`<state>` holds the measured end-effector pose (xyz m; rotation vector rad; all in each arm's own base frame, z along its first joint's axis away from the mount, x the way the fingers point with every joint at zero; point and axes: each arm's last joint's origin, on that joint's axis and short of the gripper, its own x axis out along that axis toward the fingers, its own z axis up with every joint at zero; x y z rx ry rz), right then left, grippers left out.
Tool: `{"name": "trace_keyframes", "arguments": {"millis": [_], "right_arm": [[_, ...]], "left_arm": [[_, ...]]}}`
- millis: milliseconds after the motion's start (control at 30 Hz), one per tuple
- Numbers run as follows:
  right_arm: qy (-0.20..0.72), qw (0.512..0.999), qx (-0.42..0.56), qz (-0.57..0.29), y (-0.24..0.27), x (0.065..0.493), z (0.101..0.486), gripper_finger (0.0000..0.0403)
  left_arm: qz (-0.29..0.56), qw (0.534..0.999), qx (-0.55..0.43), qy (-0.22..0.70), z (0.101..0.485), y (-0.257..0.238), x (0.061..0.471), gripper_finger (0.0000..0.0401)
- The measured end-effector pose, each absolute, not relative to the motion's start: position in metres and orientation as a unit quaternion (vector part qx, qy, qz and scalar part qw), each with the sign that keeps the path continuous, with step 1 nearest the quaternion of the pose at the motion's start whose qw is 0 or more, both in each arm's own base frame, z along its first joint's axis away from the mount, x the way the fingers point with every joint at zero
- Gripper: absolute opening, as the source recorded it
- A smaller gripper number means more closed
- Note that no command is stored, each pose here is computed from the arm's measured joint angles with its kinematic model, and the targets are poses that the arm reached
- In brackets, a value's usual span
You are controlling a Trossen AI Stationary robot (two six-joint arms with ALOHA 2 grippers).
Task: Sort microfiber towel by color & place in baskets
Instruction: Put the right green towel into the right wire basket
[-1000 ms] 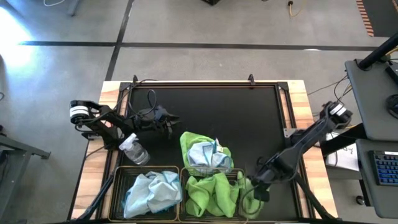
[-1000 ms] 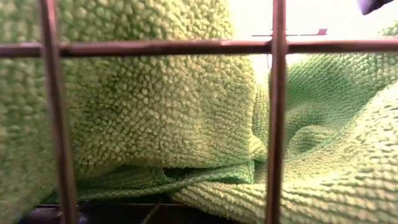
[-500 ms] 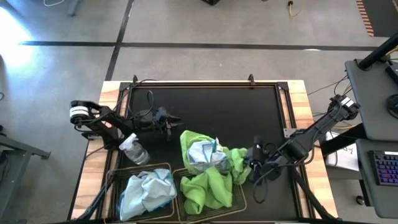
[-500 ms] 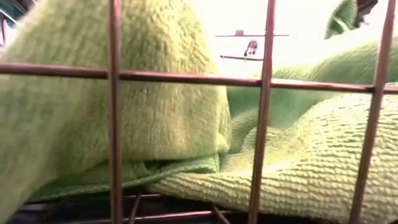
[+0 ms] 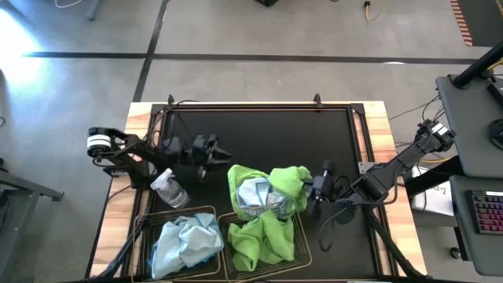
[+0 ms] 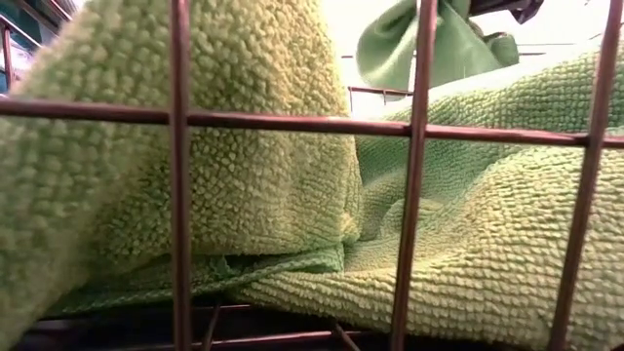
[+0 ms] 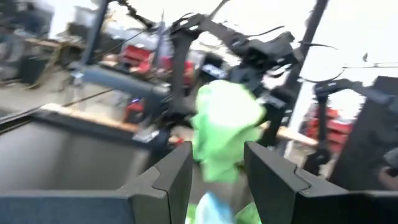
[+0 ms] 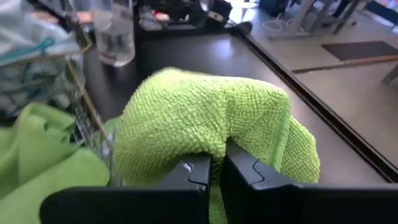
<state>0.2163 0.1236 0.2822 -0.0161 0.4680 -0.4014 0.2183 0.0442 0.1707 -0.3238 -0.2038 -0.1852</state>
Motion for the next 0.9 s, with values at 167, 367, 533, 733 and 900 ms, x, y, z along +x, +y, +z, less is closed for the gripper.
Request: {"name": "trace_keyframes", "arguments": {"millis": [167,367,533,733,900], "right_arm": [[0.203,0.958,-0.005,-0.201,0.12,0.227,0.288,0.0013],[0.185,0.961,-0.026,-0.203,0.115,0.238,0.291,0.0013],[0.161,0.968,-0.037,-0.186,0.115,0.245,0.297,0.0013],[0.136,0.984,-0.056,-0.104,0.117,0.253,0.307,0.0013],[0.135,0.984,-0.063,-0.097,0.115,0.255,0.308,0.0013]], "left_arm": [[-0.134,0.971,-0.151,-0.125,0.191,0.037,0.24,0.013],[-0.189,0.968,-0.127,-0.107,0.213,0.029,0.271,0.013],[-0.19,0.974,-0.106,-0.062,0.223,0.027,0.292,0.013],[-0.212,0.973,-0.082,-0.047,0.235,0.026,0.304,0.013],[-0.222,0.971,-0.077,-0.05,0.237,0.025,0.304,0.013]]}}
